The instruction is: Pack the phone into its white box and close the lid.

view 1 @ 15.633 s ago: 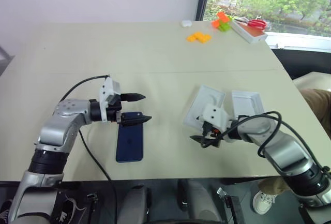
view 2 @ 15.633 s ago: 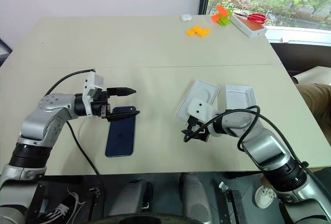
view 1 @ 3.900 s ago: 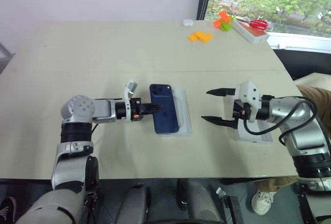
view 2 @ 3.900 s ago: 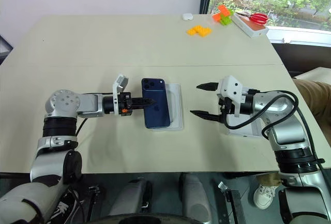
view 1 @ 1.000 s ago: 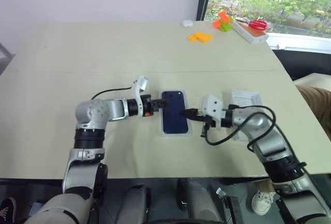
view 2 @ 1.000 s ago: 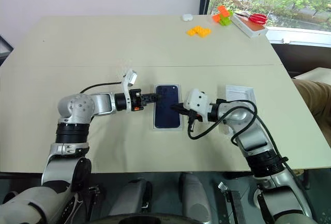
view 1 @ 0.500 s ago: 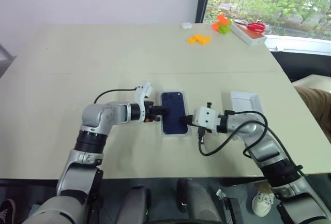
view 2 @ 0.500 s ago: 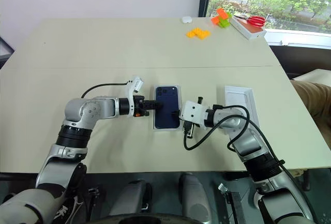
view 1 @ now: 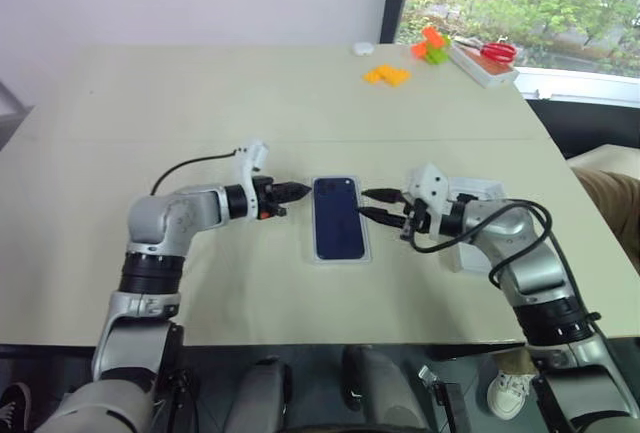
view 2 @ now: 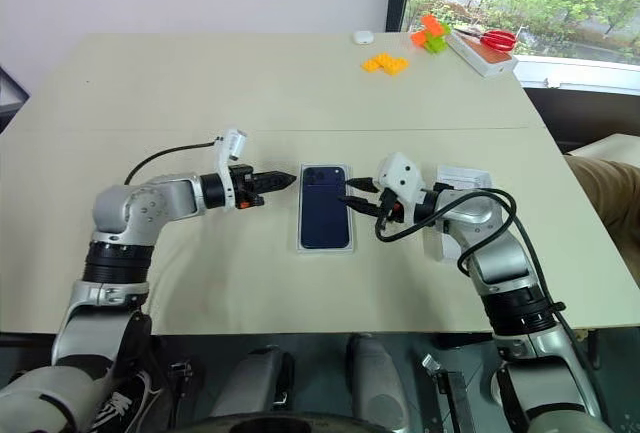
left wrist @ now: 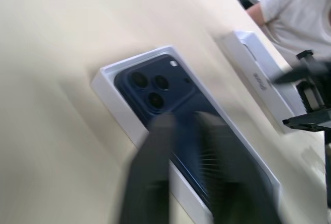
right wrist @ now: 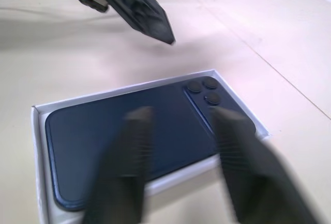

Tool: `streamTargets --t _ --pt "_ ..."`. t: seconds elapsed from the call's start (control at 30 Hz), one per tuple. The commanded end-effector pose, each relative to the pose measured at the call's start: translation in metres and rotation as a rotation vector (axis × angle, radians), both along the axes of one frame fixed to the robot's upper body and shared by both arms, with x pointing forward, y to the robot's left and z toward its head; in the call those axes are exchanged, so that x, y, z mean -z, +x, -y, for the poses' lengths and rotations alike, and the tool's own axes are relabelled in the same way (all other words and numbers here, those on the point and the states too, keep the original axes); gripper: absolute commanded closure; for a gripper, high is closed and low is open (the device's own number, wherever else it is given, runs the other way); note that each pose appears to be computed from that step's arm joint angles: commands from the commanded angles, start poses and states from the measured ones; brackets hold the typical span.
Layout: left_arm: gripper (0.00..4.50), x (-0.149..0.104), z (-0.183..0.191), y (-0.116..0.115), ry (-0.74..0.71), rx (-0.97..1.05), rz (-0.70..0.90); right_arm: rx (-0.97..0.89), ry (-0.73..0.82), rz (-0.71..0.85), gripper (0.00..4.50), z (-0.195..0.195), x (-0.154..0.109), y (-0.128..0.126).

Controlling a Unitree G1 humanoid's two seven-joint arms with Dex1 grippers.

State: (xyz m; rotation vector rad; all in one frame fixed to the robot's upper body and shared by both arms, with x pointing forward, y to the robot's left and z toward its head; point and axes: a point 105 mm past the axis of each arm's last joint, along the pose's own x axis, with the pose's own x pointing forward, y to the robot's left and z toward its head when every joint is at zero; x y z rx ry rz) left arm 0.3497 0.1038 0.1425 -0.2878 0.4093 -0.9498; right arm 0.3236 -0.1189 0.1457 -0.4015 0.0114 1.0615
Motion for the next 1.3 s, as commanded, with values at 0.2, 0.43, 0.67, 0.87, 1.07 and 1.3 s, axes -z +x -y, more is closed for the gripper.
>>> streamTargets --t 0.2,0.43,0.67,0.87,1.07,1.3 --pt "0.08 -0.017 -0.018 -0.011 -0.033 0.076 0.126 0.042 -0.019 0.045 0.00 0.013 -0.015 -0.005" --pt "0.08 -0.028 -0.021 -0.014 -0.030 0.119 0.213 0.113 -0.041 0.076 0.00 0.021 -0.018 0.001" --pt "0.08 -0.030 -0.027 -0.020 0.031 0.141 0.368 0.422 -0.079 -0.057 0.00 0.050 -0.017 0.029" --pt "0.08 -0.032 -0.025 -0.021 -0.001 0.161 0.365 0.519 -0.101 -0.140 0.00 0.042 -0.027 0.026" --pt "0.08 -0.038 -0.030 -0.024 -0.008 0.171 0.414 0.802 -0.043 -0.266 0.00 0.068 -0.027 0.034" --pt "0.08 -0.032 -0.027 -0.023 -0.019 0.169 0.395 0.898 0.034 -0.498 0.00 0.093 -0.043 0.031"
